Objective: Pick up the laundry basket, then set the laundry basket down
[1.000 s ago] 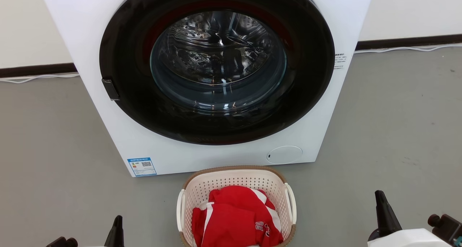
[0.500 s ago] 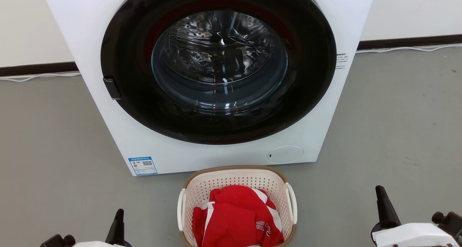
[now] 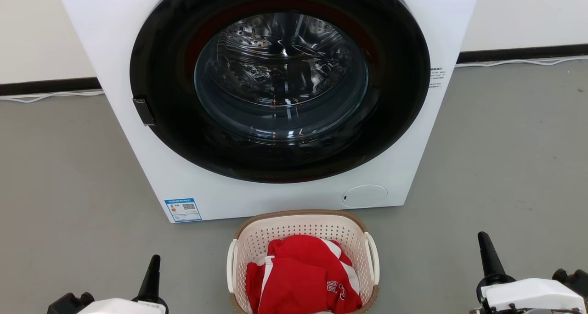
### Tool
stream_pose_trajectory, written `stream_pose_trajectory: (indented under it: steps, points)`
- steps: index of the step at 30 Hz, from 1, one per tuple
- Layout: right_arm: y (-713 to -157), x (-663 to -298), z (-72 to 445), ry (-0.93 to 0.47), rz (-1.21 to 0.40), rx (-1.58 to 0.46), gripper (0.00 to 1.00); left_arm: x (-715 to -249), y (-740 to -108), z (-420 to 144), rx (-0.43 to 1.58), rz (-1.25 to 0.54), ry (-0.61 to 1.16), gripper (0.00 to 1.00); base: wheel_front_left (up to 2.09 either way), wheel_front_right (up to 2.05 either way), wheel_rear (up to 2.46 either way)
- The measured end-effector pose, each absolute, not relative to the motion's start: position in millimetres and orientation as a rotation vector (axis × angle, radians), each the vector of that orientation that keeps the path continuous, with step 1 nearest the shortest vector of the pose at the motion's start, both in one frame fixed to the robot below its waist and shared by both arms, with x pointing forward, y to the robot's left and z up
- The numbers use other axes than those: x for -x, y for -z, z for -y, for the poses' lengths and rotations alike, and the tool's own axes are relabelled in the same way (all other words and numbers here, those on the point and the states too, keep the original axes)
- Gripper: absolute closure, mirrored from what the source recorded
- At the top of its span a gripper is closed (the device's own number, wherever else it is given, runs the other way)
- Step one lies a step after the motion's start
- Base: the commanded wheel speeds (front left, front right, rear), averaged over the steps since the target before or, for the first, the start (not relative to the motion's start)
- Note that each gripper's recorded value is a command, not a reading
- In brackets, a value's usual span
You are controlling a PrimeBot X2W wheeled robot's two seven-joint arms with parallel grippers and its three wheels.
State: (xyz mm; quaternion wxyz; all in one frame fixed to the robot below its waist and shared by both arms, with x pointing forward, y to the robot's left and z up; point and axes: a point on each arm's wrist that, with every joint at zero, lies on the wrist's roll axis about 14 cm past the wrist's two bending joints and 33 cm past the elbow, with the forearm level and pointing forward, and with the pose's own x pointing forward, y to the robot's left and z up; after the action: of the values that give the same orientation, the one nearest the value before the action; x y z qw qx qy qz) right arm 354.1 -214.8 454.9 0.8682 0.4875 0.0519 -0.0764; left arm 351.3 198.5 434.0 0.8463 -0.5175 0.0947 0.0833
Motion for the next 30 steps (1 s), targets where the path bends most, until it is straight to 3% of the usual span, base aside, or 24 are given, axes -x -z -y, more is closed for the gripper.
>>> stream_pose_trajectory:
  steps: [30]
  points:
    - [-466.8,-365.7,211.4,0.136,-0.075,-1.387,1.0,-366.4,-459.7,-192.5,1.414,-0.132,-0.115,1.0,0.0,0.0,0.0]
